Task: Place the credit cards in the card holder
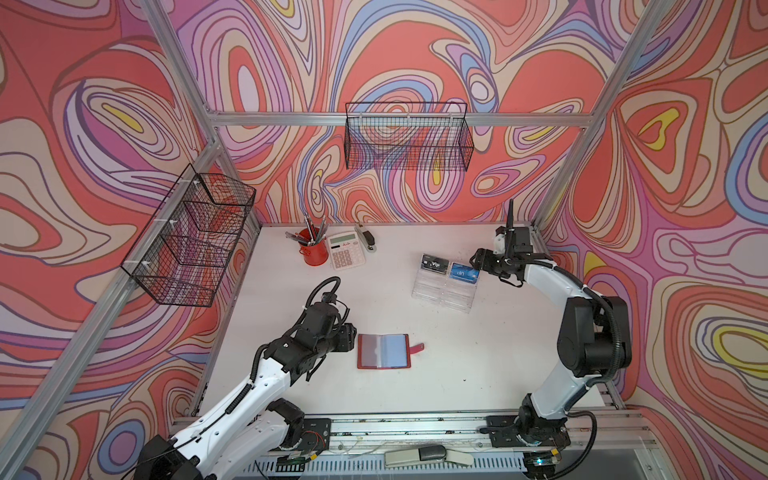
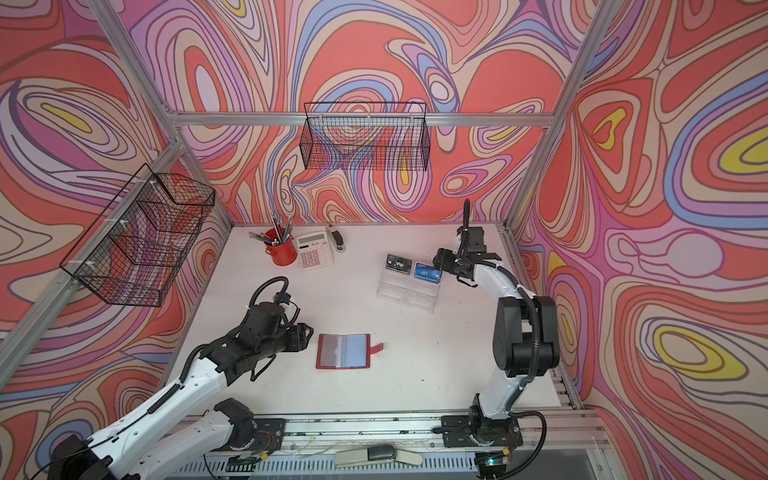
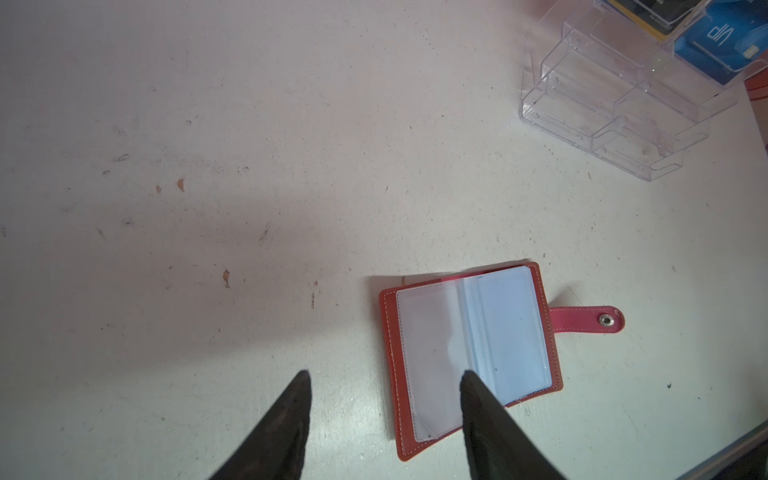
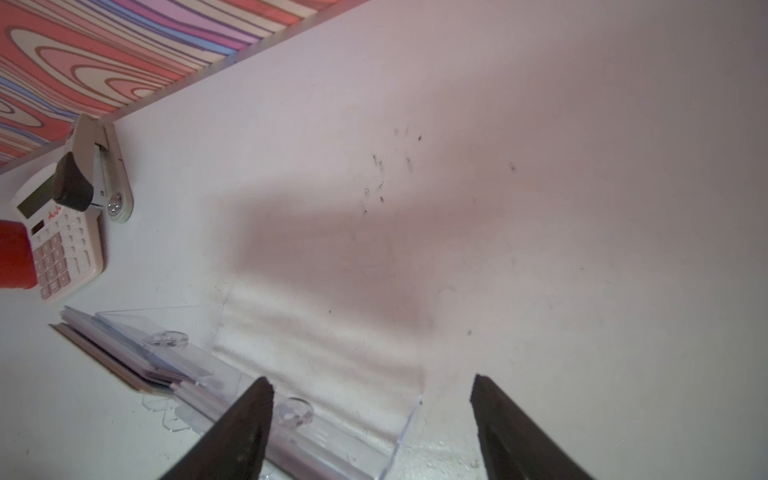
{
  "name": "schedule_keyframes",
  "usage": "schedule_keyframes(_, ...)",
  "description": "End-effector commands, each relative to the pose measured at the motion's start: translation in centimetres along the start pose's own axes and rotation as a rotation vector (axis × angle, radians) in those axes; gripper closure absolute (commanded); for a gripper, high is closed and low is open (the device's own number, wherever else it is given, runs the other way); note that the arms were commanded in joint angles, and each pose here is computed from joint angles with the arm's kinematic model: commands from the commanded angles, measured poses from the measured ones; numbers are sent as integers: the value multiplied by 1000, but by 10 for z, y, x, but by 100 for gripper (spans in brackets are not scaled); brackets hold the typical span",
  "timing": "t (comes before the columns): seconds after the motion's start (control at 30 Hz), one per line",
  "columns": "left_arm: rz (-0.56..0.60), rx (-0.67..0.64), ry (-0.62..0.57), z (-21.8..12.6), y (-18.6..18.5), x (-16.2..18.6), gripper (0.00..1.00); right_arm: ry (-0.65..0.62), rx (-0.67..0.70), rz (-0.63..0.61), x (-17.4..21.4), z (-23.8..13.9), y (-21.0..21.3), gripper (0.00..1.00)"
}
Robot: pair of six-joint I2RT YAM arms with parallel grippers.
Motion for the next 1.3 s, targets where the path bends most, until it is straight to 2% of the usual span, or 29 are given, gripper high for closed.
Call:
schedule_keyframes(0.0, 21, -24, -11, 0, 3, -3, 41, -35, -195, -49, -5, 0, 32, 20)
schedule_keyframes(0.23, 24, -25, 1, 5, 1, -5, 41, -13, -238, -36, 1, 9, 34, 19)
schedule_keyframes(0.47, 23, -18, 7, 6, -1, -6, 41, 27, -251, 31, 21, 11, 31, 20)
schedule_keyframes(0.93, 21, -22, -5, -1, 0, -6, 41, -14, -358, 170, 59, -29, 43, 28)
schedule_keyframes(1.27, 20, -28, -7, -1, 2, -6, 41, -53, -413, 166, 83, -52, 89, 27)
Point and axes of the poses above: each gripper's point midway between its finger pads, its own z axis out along the fingers, its own y axis along the line the jaws close on, x = y × z, the point moved 1 cm from there along -z, back along the fingers, and after that the axes turned 3 degrees about z, right-handed, at the moved point
